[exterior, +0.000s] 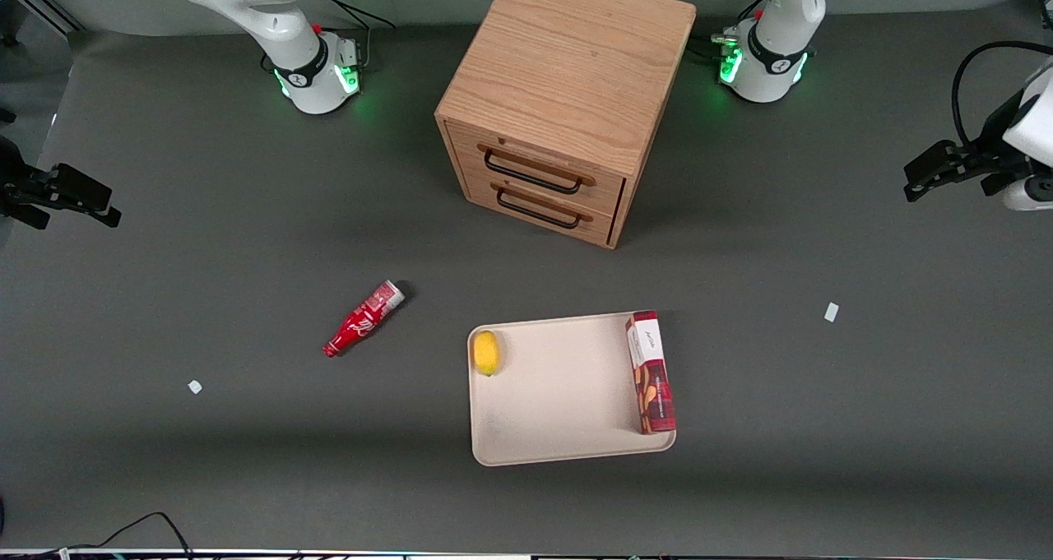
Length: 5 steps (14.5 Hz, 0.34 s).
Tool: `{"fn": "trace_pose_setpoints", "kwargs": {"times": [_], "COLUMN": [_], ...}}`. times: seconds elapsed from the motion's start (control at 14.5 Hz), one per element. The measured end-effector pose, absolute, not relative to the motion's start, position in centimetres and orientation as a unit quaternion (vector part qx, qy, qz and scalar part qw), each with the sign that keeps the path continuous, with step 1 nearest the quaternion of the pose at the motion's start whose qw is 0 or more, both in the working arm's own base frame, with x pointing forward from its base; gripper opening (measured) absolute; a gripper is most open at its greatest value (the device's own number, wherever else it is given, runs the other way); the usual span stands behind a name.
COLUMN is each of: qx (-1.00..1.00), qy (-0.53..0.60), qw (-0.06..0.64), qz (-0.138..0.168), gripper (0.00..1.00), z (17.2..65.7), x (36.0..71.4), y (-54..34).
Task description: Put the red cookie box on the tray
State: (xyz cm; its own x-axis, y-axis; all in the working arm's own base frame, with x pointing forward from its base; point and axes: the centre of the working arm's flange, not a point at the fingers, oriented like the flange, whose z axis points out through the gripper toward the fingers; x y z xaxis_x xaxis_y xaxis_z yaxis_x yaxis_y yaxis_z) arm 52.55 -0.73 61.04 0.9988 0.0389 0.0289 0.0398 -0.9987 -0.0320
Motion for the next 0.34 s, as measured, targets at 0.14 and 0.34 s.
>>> {"fn": "trace_pose_setpoints", "kwargs": {"times": [0.14,0.34], "qx": [-1.000,-1.000], "qy": [-0.016,-0.016], "qw": [0.017,0.019], "qz": [-0.013,-0.015], "gripper": [1.00,1.00], "z": [61.35,62.07], "x": [52.25,51.69], "y": [-0.47,-0.34]}}
